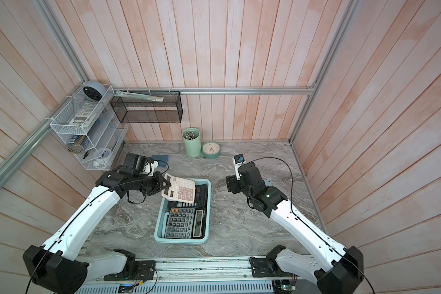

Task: Put the calculator in the storage box
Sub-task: Place the calculator in the storage box.

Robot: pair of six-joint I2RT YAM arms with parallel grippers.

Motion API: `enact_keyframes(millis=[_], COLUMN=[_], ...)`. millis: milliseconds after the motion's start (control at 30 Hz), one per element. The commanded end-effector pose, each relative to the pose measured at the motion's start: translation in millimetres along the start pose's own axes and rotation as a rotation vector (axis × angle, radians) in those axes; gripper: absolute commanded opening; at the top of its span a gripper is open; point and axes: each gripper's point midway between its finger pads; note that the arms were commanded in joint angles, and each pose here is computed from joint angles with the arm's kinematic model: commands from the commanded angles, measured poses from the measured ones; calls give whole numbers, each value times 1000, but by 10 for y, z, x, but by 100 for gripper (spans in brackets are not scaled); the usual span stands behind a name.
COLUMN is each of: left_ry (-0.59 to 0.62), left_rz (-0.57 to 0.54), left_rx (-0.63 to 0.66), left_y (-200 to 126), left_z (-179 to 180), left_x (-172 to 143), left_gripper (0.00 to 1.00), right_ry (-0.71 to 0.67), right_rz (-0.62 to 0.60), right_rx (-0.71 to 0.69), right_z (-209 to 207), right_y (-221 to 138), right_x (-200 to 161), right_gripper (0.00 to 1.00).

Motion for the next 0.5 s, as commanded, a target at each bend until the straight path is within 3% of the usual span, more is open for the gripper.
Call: enact_keyframes(millis=[0, 167, 467], left_ry=[71, 88, 75], left_rz=[32, 47, 95], left_rx=[-28, -4, -7], left_y=[90, 249, 540], left_z=[-49, 5, 20], left_x=[-25, 22, 59], left_gripper=[0, 0, 0], right_ry=[219, 342, 436], right_rz=[106, 124, 158], right_rx=[166, 183, 147], right_z=[139, -23, -248], right_y=[68, 118, 161], right_x=[-287, -391, -538], right_gripper=[80, 81, 82])
Point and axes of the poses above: each gripper's point midway between its finger pads, its own y axis out along the fingers, its own z axis along the line the jaws close on, x = y × z, and after that the axes turned 15 degrees about -y, right-handed
